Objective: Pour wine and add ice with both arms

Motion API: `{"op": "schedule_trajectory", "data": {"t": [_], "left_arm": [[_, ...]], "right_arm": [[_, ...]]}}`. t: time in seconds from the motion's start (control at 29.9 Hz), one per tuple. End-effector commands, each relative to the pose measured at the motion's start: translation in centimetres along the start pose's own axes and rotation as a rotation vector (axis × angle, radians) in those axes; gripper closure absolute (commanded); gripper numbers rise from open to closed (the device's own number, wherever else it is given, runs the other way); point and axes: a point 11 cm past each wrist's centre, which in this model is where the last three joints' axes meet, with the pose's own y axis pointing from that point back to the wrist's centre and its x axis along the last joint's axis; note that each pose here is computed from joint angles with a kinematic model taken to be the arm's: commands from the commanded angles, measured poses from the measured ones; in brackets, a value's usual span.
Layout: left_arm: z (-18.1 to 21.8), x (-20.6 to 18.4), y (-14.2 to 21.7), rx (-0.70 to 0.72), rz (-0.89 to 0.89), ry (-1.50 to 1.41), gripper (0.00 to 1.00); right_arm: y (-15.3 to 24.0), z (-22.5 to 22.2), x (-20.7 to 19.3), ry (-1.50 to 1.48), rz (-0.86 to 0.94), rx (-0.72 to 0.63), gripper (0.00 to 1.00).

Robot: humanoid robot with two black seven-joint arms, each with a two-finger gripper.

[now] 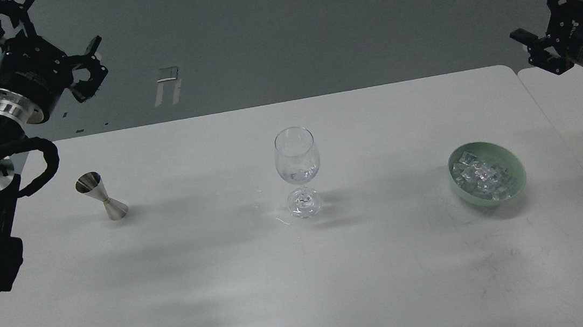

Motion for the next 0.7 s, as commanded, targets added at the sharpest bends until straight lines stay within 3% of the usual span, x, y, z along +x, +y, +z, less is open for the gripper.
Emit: {"op": "schedule_trajectory", "data": {"t": [0.0, 0.17, 0.3, 0.47, 0.67], "left_arm": [[0.1, -0.5, -0.6, 0.033, -0.024, -0.012, 0.03], [0.1, -0.8, -0.5, 0.066, -0.057, -0.005, 0.03], [0.0, -2.7, -0.3, 0.052, -0.232, -0.047, 0.04], [-0.7, -1.7, -0.3, 0.071, -0.162, -0.023, 0.02], [-1.9, 0.3, 1.0, 0.094, -0.117, -0.013, 0.02]], "right_arm": [[0.0, -0.7, -0.3, 0.198, -0.018, -0.065, 0.01], [0.5, -1.0, 0.7, 0.502, -0.023, -0.193, 0.01], [1.5, -1.8, 0.9, 0.767, -0.073, -0.288, 0.0], [4.3, -2.0, 2.8, 0.873, -0.071, -0.372, 0.0], [4.6, -1.7, 2.5, 0.896, -0.096, -0.389, 0.0]]}}
